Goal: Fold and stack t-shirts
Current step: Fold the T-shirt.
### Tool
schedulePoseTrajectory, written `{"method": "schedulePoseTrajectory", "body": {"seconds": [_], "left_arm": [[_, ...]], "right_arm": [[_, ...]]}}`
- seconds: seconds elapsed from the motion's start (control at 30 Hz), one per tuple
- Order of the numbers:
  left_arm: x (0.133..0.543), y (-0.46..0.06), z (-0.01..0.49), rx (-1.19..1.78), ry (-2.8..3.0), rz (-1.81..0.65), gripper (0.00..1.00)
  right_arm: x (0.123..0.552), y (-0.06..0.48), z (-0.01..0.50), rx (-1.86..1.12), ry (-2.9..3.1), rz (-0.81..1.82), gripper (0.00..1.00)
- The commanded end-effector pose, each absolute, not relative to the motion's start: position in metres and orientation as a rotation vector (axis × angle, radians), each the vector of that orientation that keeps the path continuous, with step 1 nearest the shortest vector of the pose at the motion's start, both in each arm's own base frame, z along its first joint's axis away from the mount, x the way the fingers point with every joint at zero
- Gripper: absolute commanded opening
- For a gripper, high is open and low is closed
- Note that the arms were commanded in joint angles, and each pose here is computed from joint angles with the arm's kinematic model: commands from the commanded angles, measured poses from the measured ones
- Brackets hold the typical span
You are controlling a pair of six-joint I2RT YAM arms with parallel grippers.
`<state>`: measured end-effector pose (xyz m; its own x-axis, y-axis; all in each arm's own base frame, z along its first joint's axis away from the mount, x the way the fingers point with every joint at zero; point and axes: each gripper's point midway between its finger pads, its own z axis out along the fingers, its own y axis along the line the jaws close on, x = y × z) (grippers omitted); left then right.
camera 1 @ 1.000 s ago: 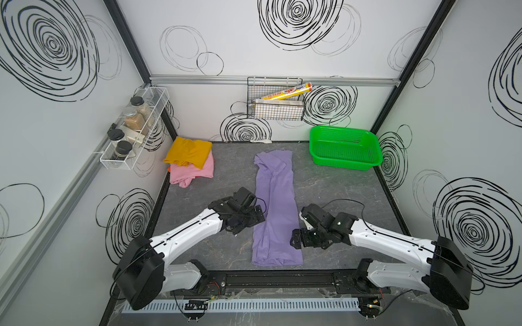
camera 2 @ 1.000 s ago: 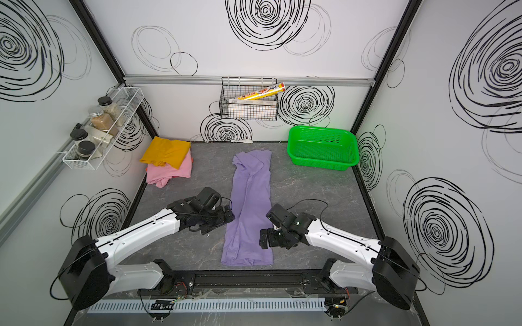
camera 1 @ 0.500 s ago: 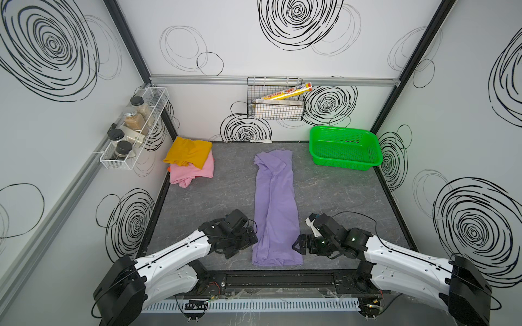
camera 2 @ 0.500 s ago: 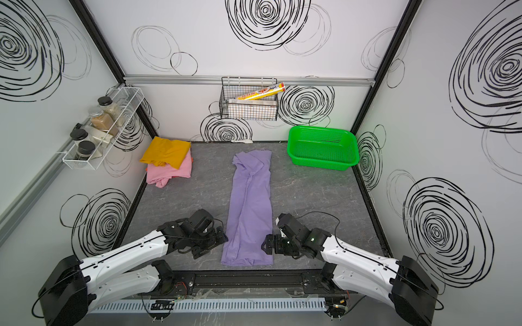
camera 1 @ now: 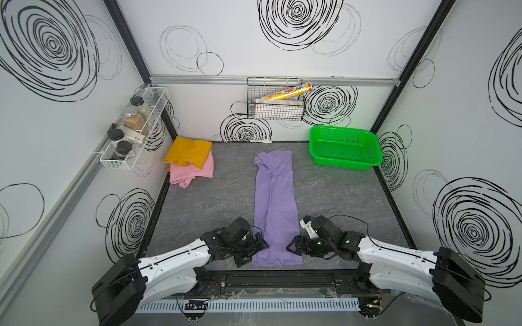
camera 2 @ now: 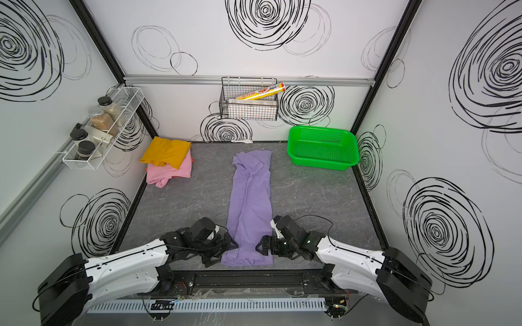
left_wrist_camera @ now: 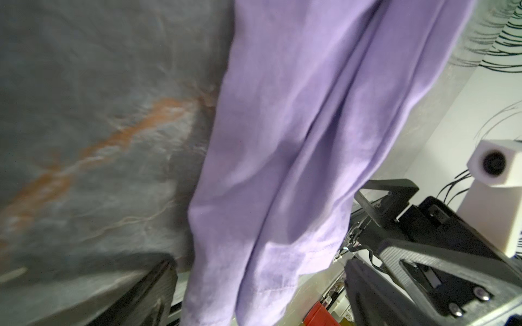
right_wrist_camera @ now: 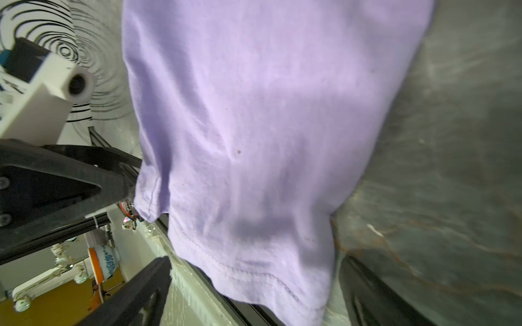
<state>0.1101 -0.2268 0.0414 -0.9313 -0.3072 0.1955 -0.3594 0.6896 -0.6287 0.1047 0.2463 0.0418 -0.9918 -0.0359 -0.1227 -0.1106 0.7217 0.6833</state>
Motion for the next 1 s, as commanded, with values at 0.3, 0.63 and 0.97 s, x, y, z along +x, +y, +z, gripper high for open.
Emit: {"method": "schedulePoseTrajectory", "body": {"seconds": [0.3, 0.63, 0.97], "left_arm": [[0.094, -0.231, 0.035, 0.575, -2.751, 1.067, 0.23], [0.105, -0.242, 0.044, 0.54, -2.772, 1.096, 0.0], [0.121, -0.255, 0.066, 0.511, -2.806, 1.149, 0.0]], "right_arm": [[0.084, 0.232, 0.013, -0.043, 2.934, 1.115, 0.62], [0.088, 0.231, 0.025, -0.079, 2.923, 1.076, 0.0], [0.104, 0.236, 0.059, -0.133, 2.859, 1.024, 0.0]]}}
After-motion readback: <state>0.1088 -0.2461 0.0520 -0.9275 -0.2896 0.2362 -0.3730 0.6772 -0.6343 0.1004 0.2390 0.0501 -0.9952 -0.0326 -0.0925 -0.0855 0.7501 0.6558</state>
